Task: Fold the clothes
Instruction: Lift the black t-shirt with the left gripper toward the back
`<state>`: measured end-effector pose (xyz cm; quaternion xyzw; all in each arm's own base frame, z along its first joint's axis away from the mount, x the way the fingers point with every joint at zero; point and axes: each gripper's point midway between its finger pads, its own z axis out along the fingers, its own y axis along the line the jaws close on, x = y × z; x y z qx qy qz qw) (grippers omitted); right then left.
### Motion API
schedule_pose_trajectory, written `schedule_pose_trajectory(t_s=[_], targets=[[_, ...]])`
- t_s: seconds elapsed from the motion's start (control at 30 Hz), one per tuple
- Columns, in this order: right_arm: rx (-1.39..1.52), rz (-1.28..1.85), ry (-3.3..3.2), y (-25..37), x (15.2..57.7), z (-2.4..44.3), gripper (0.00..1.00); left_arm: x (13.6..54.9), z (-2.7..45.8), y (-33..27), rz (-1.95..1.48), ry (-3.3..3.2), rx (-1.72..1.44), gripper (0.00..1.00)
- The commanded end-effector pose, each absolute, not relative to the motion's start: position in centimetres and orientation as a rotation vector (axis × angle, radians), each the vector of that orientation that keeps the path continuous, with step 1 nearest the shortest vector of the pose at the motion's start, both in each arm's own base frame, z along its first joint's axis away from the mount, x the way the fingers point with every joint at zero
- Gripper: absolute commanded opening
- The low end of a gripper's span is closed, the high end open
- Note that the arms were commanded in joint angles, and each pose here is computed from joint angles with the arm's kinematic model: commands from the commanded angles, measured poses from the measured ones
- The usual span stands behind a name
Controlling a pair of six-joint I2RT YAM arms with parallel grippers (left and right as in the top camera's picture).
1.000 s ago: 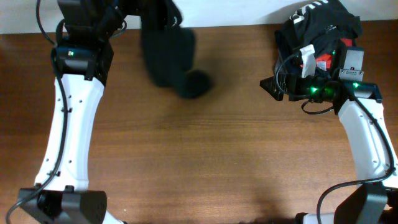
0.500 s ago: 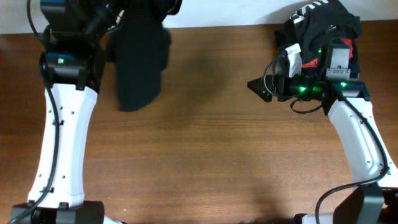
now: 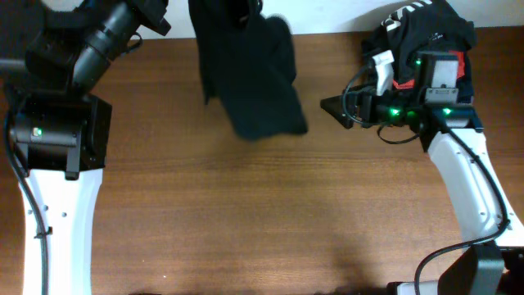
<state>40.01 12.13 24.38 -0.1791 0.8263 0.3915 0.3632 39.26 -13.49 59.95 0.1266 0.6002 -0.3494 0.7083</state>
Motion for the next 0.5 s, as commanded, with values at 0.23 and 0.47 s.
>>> schedule_pose_trajectory(t_s=[0.23, 0.47], targets=[[-0.674, 1.166, 2.06, 21.1, 37.2, 26.2, 0.9, 38.4, 61.5, -12.4, -0.746, 1.309, 0.23, 0.01], [-0.825, 1.201, 1.994, 25.8, 34.9, 26.8, 0.82, 40.3, 60.0, -11.0, -0.672, 1.363, 0.136, 0.01]])
